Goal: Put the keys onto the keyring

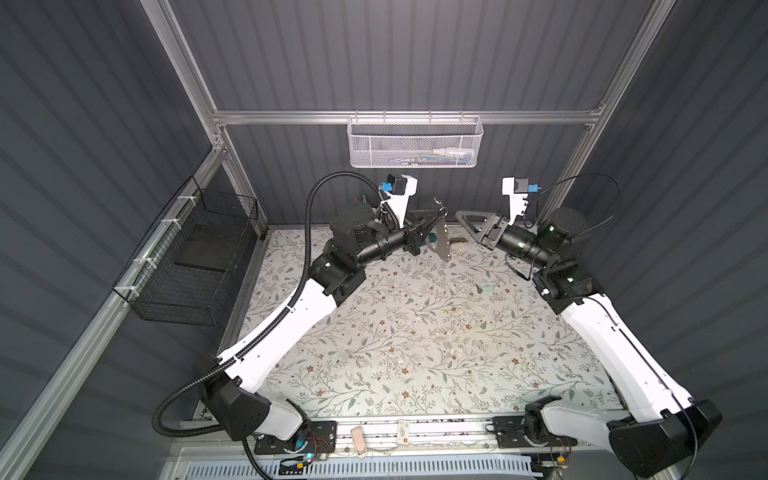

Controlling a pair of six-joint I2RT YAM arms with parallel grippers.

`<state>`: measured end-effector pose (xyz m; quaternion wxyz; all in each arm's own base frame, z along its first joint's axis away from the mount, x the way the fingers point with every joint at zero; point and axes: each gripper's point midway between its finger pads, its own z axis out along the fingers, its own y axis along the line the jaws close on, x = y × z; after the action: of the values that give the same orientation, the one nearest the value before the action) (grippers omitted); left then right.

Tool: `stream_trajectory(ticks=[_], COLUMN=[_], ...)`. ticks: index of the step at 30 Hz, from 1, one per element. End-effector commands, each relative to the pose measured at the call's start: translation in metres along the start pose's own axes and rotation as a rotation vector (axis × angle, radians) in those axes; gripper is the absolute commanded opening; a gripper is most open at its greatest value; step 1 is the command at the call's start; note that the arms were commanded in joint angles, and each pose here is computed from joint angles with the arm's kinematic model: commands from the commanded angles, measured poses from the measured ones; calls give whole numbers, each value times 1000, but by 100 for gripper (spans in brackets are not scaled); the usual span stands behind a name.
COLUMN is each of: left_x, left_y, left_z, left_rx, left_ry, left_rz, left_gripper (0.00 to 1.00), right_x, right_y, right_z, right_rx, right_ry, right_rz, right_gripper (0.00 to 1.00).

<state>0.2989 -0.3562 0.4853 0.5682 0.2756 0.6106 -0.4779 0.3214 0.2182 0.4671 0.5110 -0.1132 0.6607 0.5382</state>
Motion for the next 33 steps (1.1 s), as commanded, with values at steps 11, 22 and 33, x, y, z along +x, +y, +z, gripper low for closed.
stream_trajectory(ticks=[11,22,33], left_x=[-23,-24,-19], left_y=[-10,-12,-13], left_z=[-8,-4,-1], left_rx=[26,66,86], left_ry=[-92,-124,-110], left_rz=[-15,-99,-129], left_gripper=[0,0,0], right_x=[-2,-1,-2], right_y=[12,17,21], right_z=[3,12,16], right_rx=[-57,-115,-148], right_ry=[-22,-14,-17], right_rz=[9,27,38], right_gripper=[30,25,23])
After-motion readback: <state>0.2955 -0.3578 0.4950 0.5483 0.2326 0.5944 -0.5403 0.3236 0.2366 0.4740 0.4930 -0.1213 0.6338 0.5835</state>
